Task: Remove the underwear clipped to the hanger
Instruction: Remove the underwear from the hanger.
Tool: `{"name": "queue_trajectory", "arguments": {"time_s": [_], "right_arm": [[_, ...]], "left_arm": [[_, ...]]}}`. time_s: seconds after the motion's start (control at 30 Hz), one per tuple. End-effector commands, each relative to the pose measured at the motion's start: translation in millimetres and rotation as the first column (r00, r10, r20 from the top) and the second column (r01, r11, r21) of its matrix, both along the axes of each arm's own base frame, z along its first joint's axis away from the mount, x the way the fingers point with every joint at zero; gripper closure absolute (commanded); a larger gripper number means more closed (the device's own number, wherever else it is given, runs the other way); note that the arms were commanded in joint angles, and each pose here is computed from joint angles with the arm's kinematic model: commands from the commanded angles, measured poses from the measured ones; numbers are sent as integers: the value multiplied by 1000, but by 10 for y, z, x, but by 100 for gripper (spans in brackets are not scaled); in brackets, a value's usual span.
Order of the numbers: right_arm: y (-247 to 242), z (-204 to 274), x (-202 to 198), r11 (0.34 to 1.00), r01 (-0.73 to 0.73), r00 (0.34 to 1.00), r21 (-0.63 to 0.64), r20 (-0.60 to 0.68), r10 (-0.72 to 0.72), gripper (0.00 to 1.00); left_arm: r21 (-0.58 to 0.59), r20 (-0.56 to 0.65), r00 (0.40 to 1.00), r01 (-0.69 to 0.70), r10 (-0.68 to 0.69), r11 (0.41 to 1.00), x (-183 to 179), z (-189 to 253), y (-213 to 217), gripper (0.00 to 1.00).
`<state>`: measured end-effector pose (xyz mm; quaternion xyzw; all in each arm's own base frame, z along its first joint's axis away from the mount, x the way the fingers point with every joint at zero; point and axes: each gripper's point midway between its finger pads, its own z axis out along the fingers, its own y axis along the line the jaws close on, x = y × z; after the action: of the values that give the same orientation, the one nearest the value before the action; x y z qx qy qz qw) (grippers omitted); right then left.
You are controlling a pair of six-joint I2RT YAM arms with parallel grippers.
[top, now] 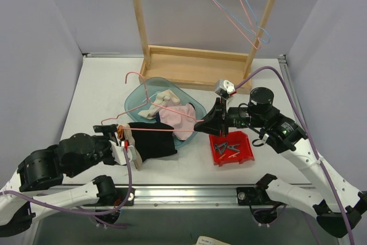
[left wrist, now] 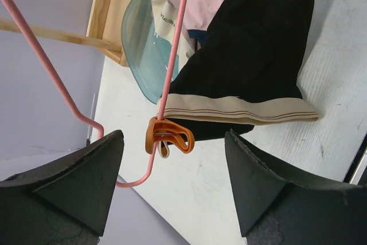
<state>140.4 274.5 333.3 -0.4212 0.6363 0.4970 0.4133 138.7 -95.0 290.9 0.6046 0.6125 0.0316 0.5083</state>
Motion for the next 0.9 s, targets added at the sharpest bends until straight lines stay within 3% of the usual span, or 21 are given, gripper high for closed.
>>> {"name": "queue_trajectory", "arguments": {"time_s": [0.0,0.3,0.53,0.63,0.67,0.73,0.8,0.87], "right_arm": [[27,238,-58,998,-41,997,56,69,37,100],[24,258,-120,995,-73,995,62,72,68,100],[26,270,-147,994,-85,994,64,77,80,100],[25,280,-154,994,-87,993,66,81,82,100],[25,273,-150,994,-86,993,65,81,81,100],[27,282,-148,994,-86,993,65,82,81,100],[26,286,-153,994,-86,993,66,84,81,100],[26,277,-151,994,-84,994,64,80,79,100]], "left_arm": [[-21,15,1000,3,-2,1000,30,58,-59,20],[5,38,999,-7,7,1000,97,30,-93,23],[15,61,998,-14,13,1000,122,78,-67,34],[19,63,998,-21,20,1000,127,79,-50,47],[18,67,997,-27,25,999,133,86,-41,60],[20,69,997,-32,30,999,140,87,-35,73],[14,72,997,-39,38,999,149,100,-34,95],[5,77,996,-38,38,999,150,121,-36,97]]}}
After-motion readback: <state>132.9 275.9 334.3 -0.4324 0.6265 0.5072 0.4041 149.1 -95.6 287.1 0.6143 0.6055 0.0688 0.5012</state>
